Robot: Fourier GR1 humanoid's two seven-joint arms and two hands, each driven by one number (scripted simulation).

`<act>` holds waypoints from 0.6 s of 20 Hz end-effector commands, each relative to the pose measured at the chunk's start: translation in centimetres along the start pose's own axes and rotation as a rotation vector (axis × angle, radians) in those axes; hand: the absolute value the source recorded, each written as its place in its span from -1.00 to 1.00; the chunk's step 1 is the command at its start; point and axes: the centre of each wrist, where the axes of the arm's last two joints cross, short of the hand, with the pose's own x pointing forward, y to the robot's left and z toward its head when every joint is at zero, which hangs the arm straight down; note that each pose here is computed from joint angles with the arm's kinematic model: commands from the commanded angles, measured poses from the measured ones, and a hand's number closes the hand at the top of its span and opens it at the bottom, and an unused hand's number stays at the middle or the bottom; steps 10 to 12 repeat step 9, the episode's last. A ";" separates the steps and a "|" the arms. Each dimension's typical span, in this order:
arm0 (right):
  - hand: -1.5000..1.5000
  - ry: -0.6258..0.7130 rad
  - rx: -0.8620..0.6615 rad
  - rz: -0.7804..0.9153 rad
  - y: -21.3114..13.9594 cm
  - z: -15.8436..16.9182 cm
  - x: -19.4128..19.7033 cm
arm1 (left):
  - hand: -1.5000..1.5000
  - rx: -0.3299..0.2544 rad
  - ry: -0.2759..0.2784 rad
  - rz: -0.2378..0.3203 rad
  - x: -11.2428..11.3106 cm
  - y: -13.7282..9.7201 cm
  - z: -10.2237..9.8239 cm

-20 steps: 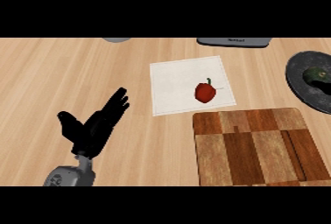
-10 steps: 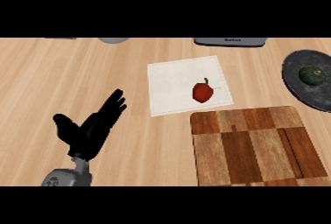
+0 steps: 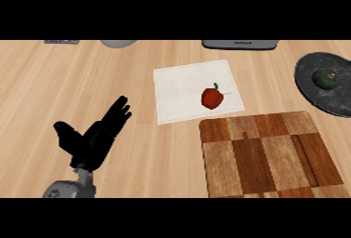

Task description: Pick the squash from the cutting board and place it in the pan

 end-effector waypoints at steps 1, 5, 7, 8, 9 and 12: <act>-1.00 -0.020 0.031 -0.005 -2.8 1.4 0.0 | 0.00 -0.007 0.000 0.009 -0.2 -1.1 0.0; -1.00 -0.017 0.053 -0.006 -2.3 0.4 0.8 | 0.00 0.010 0.002 0.003 -1.2 0.8 0.0; -1.00 -0.037 0.084 -0.002 -1.4 2.3 -1.7 | 0.00 0.011 -0.004 -0.002 0.4 0.5 -1.3; -1.00 -0.039 0.075 -0.005 -1.8 1.6 -0.8 | 0.00 -0.001 -0.007 0.016 -0.2 -0.6 -0.7; -1.00 -0.037 0.086 0.011 -3.2 2.6 -1.1 | 0.00 0.011 -0.002 -0.013 0.6 0.2 -0.6; -1.00 -0.037 0.086 0.011 -3.2 2.6 -1.1 | 0.00 0.011 -0.002 -0.013 0.6 0.2 -0.6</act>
